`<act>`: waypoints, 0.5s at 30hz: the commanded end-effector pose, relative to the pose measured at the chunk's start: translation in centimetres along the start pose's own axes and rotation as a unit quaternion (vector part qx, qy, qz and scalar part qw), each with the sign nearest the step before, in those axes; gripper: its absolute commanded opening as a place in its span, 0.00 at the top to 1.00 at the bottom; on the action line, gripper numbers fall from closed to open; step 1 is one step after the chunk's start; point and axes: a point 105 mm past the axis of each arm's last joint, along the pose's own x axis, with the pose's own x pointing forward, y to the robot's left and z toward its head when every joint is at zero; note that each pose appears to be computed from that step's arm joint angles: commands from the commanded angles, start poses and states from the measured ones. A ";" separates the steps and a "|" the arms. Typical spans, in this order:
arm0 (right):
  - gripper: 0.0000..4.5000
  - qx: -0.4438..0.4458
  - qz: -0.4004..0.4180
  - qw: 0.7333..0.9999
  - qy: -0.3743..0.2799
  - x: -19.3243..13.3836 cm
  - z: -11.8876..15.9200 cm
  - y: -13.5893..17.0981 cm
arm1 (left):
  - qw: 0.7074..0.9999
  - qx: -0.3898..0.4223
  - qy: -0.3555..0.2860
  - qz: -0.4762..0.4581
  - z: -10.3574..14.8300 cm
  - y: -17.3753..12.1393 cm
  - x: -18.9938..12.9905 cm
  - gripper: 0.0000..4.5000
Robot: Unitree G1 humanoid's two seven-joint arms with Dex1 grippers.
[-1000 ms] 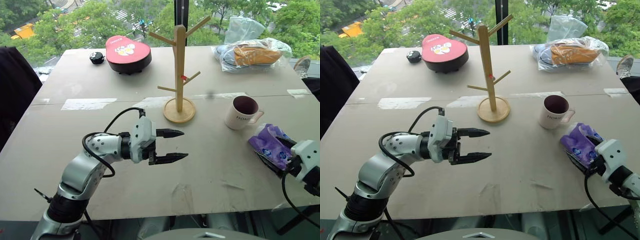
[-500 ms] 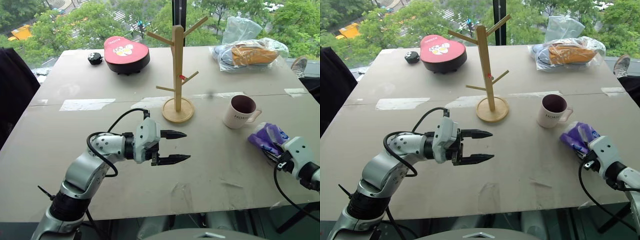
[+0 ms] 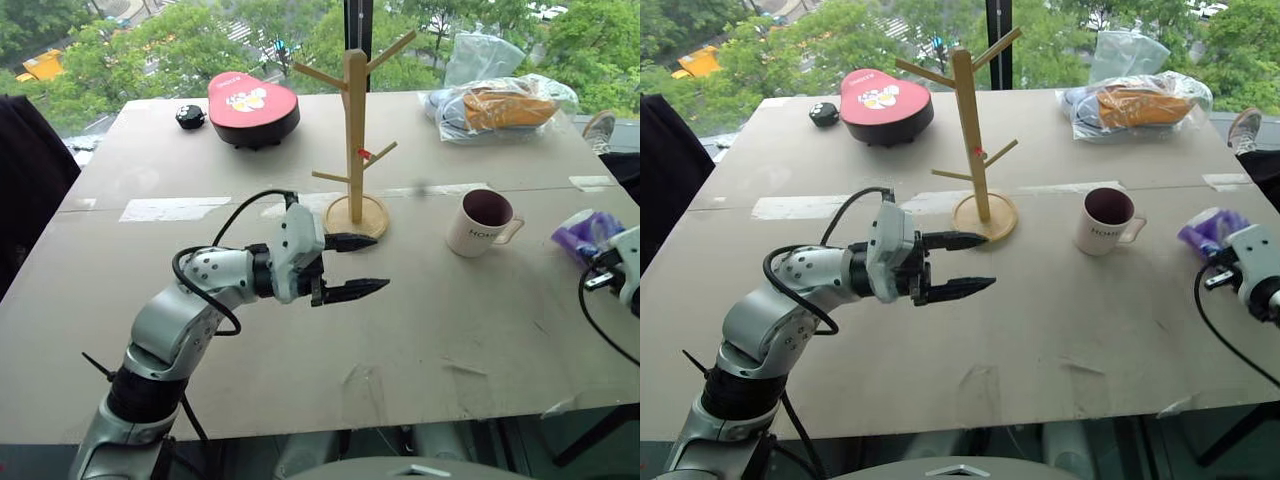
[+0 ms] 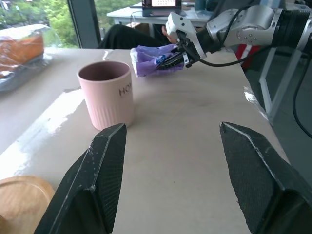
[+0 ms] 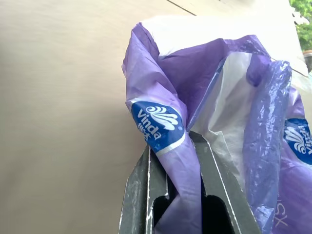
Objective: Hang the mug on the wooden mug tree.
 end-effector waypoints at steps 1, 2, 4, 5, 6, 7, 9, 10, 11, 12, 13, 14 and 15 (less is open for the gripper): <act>0.76 -0.019 -0.010 1.000 0.003 0.8 0.3 -1.4 | 1.000 0.021 -0.014 -0.010 1.4 -0.5 0.5 0.30; 0.68 -0.025 -0.015 1.000 -0.002 1.0 0.7 -1.7 | 1.000 0.023 -0.014 -0.006 1.4 -0.3 0.6 0.30; 0.52 -0.029 -0.039 0.998 -0.032 1.0 2.2 -2.6 | 0.999 0.026 -0.022 0.005 1.8 -0.1 0.8 0.30; 0.44 -0.029 -0.042 0.998 -0.048 0.8 2.9 -2.8 | 0.999 0.027 -0.025 0.009 2.0 0.0 0.8 0.30; 0.40 -0.018 -0.036 0.997 -0.066 0.5 3.7 -2.7 | 0.999 0.026 -0.027 0.008 2.1 -0.1 0.8 0.30; 0.40 -0.007 -0.027 0.996 -0.081 0.2 4.2 -2.4 | 0.999 0.026 -0.027 0.005 2.0 -0.3 0.7 0.30; 0.40 0.024 0.011 0.993 -0.113 -0.6 5.7 -0.9 | 1.000 0.022 -0.021 -0.001 1.5 -0.7 0.6 0.30; 0.40 0.043 0.033 0.991 -0.123 -1.1 6.3 0.2 | 1.000 0.019 -0.015 -0.003 1.2 -0.9 0.4 0.30; 0.40 0.056 0.047 0.989 -0.127 -1.5 6.6 1.0 | 1.000 0.017 -0.012 -0.005 0.9 -1.0 0.4 0.30; 0.40 0.063 0.070 0.987 -0.130 -1.9 6.8 2.5 | 1.000 0.017 -0.006 -0.006 0.6 -1.1 0.3 0.30; 0.40 0.072 0.086 0.985 -0.133 -2.1 6.8 4.1 | 1.000 0.016 -0.003 -0.009 0.5 -1.2 0.3 0.30; 0.40 0.085 0.091 0.983 -0.136 -2.2 6.7 5.4 | 1.000 0.016 -0.001 -0.012 0.4 -1.2 0.3 0.30; 0.40 0.101 0.086 0.981 -0.141 -2.1 6.4 6.5 | 1.000 0.015 0.001 -0.018 0.3 -1.4 0.4 0.30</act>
